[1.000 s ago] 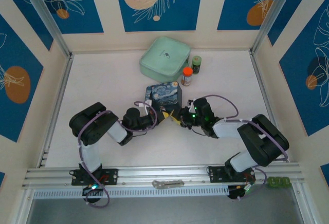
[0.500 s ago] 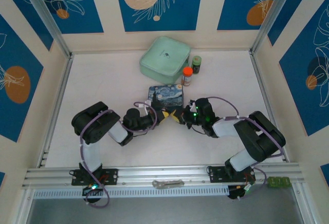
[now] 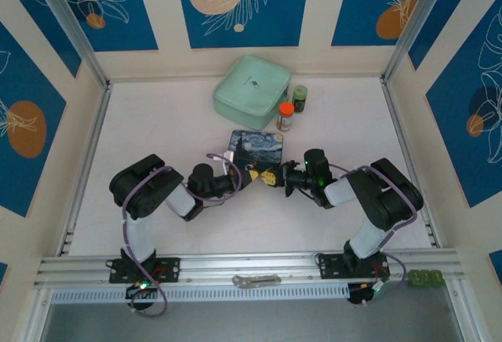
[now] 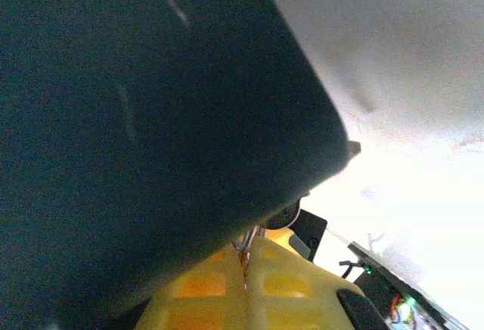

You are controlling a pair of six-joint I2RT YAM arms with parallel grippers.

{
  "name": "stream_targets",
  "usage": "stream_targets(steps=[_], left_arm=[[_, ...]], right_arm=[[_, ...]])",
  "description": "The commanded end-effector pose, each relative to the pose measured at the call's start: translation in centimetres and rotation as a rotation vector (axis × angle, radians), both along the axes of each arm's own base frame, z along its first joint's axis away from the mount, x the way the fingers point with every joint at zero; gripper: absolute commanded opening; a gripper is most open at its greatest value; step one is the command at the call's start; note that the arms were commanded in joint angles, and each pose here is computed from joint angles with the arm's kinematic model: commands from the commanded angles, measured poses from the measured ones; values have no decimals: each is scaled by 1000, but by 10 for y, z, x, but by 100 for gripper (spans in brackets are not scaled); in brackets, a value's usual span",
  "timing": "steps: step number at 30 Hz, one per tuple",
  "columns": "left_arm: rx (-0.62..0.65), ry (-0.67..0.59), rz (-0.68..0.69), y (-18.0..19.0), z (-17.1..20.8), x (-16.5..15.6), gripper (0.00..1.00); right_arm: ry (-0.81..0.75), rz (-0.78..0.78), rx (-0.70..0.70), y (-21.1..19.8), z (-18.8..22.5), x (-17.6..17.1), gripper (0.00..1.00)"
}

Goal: Unlock the padlock with the key

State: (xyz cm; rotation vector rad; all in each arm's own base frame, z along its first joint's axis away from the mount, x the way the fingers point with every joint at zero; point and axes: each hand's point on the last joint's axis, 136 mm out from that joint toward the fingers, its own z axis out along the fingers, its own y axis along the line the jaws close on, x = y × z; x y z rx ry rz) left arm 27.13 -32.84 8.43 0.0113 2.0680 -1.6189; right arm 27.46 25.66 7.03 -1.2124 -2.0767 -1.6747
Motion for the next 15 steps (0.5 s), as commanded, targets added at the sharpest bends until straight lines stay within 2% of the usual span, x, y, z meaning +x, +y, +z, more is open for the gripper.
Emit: stream_targets(steps=[1, 8, 15], left_arm=[[5, -182, -180, -17, 14, -29, 0], [31, -327, -251, -17, 19, -38, 0], [42, -366, -282, -16, 17, -45, 0]], right_arm=[[153, -25, 201, 23, 37, 6, 0], [220, -139, 249, 4, 36, 21, 0], [292, -145, 266, 0, 31, 25, 0]])
